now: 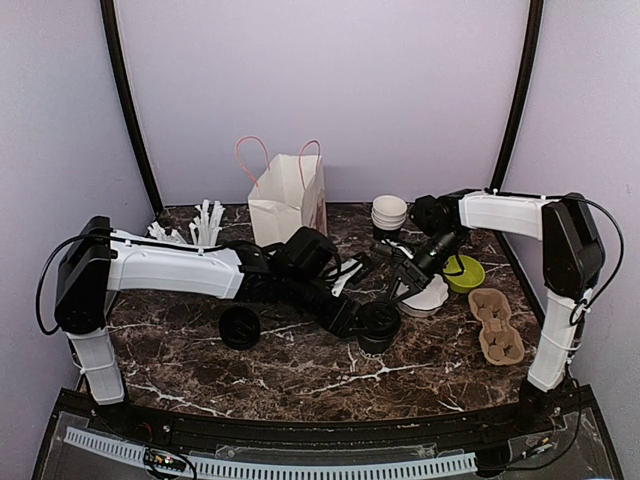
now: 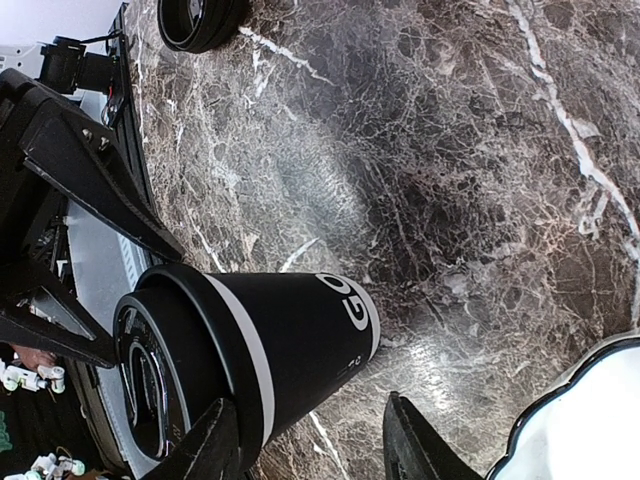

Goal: Pack the takeout coffee

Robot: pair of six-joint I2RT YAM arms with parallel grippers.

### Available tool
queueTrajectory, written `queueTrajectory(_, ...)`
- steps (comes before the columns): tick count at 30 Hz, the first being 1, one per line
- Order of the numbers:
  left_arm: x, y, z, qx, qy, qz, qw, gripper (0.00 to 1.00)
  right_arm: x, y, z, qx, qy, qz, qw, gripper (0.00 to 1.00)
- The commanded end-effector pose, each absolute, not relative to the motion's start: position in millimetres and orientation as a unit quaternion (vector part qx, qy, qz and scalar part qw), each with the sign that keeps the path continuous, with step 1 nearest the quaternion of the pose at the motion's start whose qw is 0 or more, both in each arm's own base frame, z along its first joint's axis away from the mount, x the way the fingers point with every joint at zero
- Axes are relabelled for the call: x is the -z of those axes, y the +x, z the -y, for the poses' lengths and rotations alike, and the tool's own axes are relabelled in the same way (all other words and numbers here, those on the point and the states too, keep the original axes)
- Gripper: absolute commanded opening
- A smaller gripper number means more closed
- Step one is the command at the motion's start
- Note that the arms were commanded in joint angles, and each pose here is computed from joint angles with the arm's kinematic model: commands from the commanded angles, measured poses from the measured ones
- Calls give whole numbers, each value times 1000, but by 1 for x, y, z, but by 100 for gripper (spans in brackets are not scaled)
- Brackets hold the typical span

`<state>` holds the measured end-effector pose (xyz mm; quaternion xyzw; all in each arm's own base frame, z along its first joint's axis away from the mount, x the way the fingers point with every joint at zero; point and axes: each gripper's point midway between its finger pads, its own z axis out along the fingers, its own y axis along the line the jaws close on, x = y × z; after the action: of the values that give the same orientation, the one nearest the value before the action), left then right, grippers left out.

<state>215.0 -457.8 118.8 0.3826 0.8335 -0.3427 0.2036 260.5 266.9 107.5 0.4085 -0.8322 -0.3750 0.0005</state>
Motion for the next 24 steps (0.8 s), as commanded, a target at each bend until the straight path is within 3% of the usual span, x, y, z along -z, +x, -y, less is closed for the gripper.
queueTrajectory(1, -19, 219, 395, 175, 371, -902, 133, 60, -73, 247, -258, 332, 414, 846, 46, 49)
queueTrajectory(5, -20, 219, 396, 173, 374, -902, 131, 60, -72, 247, -257, 325, 417, 847, 46, 47)
queueTrajectory(12, -54, 230, 413, 191, 381, -889, 167, 59, -126, 246, -274, 383, 449, 807, -3, 49)
queueTrajectory(19, -130, 237, 436, 241, 386, -858, 237, 63, -170, 248, -276, 385, 476, 789, -52, 60)
queueTrajectory(24, -181, 239, 441, 268, 399, -829, 284, 65, -188, 247, -275, 382, 494, 778, -72, 62)
